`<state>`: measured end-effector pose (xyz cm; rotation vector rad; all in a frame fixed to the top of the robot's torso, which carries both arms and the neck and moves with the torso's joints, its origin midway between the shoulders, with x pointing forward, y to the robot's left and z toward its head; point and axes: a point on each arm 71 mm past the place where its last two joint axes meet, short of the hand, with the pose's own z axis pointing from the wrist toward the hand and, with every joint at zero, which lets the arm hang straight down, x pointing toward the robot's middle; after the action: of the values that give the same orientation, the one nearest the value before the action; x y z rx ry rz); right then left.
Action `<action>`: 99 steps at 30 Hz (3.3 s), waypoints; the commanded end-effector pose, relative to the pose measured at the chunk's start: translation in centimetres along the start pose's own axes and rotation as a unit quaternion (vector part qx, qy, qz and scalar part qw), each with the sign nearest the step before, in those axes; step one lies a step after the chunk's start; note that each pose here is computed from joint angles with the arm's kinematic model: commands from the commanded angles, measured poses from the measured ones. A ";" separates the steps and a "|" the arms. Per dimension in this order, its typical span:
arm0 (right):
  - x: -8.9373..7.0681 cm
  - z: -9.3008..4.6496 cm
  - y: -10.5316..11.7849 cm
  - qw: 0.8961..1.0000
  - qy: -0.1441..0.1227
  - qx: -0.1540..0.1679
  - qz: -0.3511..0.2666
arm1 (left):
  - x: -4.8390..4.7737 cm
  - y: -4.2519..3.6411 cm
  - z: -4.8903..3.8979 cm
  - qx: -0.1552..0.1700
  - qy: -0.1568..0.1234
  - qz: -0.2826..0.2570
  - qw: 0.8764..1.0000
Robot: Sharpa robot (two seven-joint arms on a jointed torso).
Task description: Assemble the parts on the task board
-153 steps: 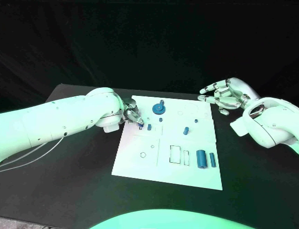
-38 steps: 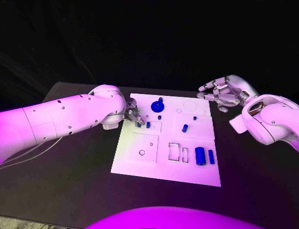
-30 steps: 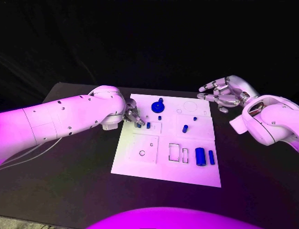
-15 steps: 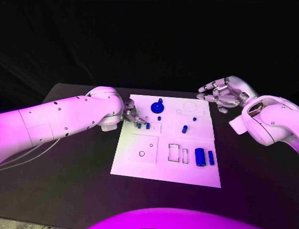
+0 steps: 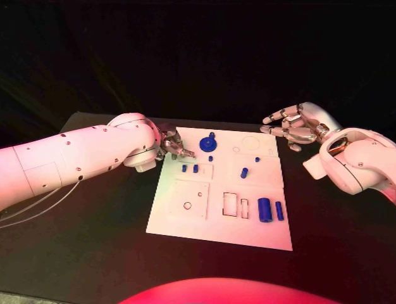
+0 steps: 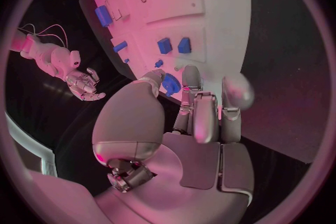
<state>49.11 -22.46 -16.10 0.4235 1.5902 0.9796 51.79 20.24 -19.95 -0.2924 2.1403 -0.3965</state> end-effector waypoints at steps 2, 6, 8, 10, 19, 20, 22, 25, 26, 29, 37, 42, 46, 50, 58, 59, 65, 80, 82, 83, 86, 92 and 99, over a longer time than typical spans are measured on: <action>0.0 0.0 0.1 1.000 -0.001 -0.004 -0.001 | -0.82 -2.45 -0.41 0.119 -0.068 -0.039 0.990; 0.0 0.0 0.1 1.000 -0.001 -0.005 0.000 | -0.88 -4.54 -0.76 0.201 -0.112 -0.016 0.973; 0.1 0.0 0.1 1.000 -0.001 -0.006 0.000 | -0.78 -5.33 -0.83 0.230 -0.129 0.004 0.965; 0.1 0.0 0.1 1.000 -0.001 -0.006 0.000 | -0.57 -5.93 -0.80 0.251 -0.140 0.027 0.957; 0.1 0.0 0.2 1.000 -0.002 -0.008 0.000 | 0.85 -7.05 0.21 0.280 -0.150 0.130 0.939; 0.1 0.0 0.2 1.000 -0.002 -0.008 0.000 | 0.98 -7.06 0.35 0.280 -0.151 0.138 0.938; 0.1 0.0 0.2 1.000 -0.002 -0.009 0.000 | 1.26 -7.02 0.64 0.279 -0.151 0.154 0.936; 0.1 0.0 0.3 1.000 -0.002 -0.009 0.000 | 1.70 -7.00 1.03 0.273 -0.144 0.178 0.934; 0.1 0.0 0.3 1.000 -0.002 -0.009 0.000 | 1.83 -7.00 1.13 0.271 -0.141 0.185 0.934; 0.2 0.0 0.3 1.000 -0.001 -0.010 0.001 | 2.24 -6.95 1.47 0.263 -0.132 0.205 0.934; 0.2 0.0 0.3 1.000 -0.001 -0.010 0.001 | 2.84 -6.81 1.99 0.254 -0.119 0.222 0.934; 0.2 0.0 0.3 1.000 -0.001 -0.010 0.001 | 3.04 -6.82 2.14 0.250 -0.110 0.227 0.935; 0.2 0.0 0.3 1.000 -0.001 -0.010 0.001 | 3.21 -6.78 2.27 0.245 -0.098 0.232 0.936; 0.2 0.0 0.3 1.000 0.000 -0.010 0.001 | 3.32 -6.79 2.37 0.241 -0.091 0.235 0.937; 0.3 0.0 0.4 1.000 0.000 -0.011 0.001 | 3.41 -6.93 2.59 0.239 -0.086 0.238 0.938; 0.3 0.0 0.4 1.000 0.000 -0.011 0.001 | 3.42 -6.95 2.63 0.239 -0.086 0.238 0.938; 0.3 0.0 0.4 1.000 0.001 -0.011 0.001 | 3.46 -6.98 2.81 0.239 -0.085 0.237 0.938; 0.4 0.0 0.6 1.000 0.003 -0.013 0.002 | 3.68 -6.83 3.37 0.232 -0.073 0.238 0.940; 0.5 0.0 0.6 1.000 0.003 -0.013 0.002 | 3.74 -6.90 3.38 0.234 -0.073 0.237 0.940; 0.5 0.0 0.6 1.000 0.004 -0.013 0.002 | 3.76 -6.93 3.39 0.235 -0.072 0.237 0.940; 0.5 0.0 0.6 1.000 0.004 -0.013 0.002 | 3.82 -6.96 3.43 0.235 -0.070 0.237 0.940; 0.6 0.0 0.6 1.000 0.006 -0.013 0.003 | 3.89 -7.01 3.60 0.233 -0.067 0.237 0.941; 0.6 0.0 0.7 1.000 0.007 -0.013 0.003 | 4.15 -7.06 3.74 0.234 -0.065 0.234 0.942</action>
<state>48.84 -21.71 -15.98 0.4101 1.5882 1.0048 53.13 11.93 -22.21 0.4281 1.8268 -0.5530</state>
